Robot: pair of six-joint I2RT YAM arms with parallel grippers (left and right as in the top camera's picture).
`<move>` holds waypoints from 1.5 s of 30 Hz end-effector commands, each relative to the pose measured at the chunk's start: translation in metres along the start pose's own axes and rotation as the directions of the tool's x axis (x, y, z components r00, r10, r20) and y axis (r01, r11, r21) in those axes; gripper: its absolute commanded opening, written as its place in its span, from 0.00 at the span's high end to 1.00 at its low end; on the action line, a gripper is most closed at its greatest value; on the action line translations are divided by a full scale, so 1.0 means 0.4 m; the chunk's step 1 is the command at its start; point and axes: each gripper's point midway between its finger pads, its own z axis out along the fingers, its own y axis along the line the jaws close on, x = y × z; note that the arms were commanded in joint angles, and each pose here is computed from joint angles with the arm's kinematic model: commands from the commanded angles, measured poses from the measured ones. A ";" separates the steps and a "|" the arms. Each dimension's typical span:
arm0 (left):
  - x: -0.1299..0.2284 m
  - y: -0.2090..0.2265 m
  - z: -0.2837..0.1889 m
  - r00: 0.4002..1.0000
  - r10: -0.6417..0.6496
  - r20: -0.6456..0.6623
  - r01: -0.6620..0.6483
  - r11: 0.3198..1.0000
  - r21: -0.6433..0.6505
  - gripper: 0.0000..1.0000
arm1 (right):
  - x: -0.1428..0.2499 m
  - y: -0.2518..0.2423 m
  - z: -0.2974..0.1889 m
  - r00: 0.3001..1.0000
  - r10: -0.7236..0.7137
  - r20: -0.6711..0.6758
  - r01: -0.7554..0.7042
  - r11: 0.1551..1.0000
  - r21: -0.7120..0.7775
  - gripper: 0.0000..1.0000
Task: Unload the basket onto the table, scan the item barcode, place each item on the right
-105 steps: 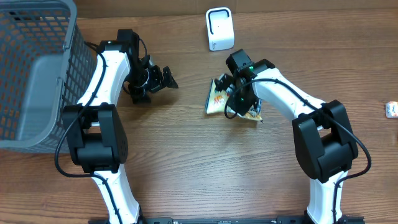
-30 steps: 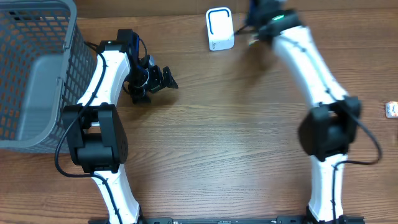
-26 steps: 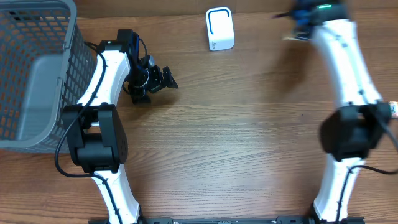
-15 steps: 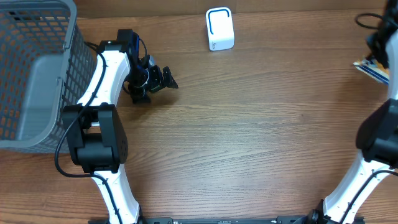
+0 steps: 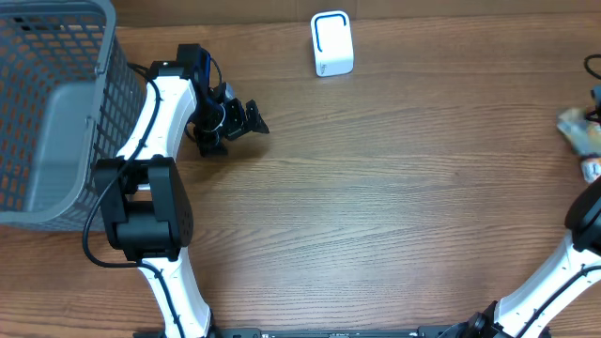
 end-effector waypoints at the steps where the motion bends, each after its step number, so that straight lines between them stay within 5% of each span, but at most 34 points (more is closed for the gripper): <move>1: -0.010 -0.008 -0.014 0.999 0.027 0.022 -0.028 1.000 0.003 0.00 | -0.047 0.005 -0.046 1.000 0.026 0.018 -0.025 0.999 -0.032 0.17; 7: -0.010 -0.008 -0.014 0.999 0.028 0.022 -0.028 1.000 0.003 0.00 | -0.131 -0.019 -0.173 0.998 0.059 0.037 -0.058 0.998 -0.033 0.04; 14: -0.010 -0.008 -0.014 0.999 0.027 0.022 -0.028 1.000 0.003 0.00 | -0.205 -0.033 -0.477 0.992 0.092 0.089 -0.076 0.984 -0.163 0.00; 22: -0.010 -0.008 -0.014 0.999 0.027 0.022 -0.028 1.000 0.003 0.00 | -0.107 -0.102 -0.763 1.000 -0.004 -0.010 0.001 0.954 -0.298 0.00; 32: -0.010 -0.008 -0.014 0.999 0.027 0.022 -0.028 1.000 0.003 0.00 | 0.142 -0.187 -0.928 0.962 -0.227 -0.154 0.173 0.937 -0.303 0.00; 38: -0.010 -0.008 -0.014 0.999 0.027 0.022 -0.028 1.000 0.003 0.00 | 0.342 -0.206 -1.003 0.853 -0.470 -0.228 0.353 0.840 -0.412 0.00; 45: -0.010 -0.008 -0.014 0.999 0.027 0.022 -0.028 1.000 0.003 0.00 | 0.559 -0.246 -1.100 0.583 -0.736 -0.343 0.471 0.651 -0.596 0.00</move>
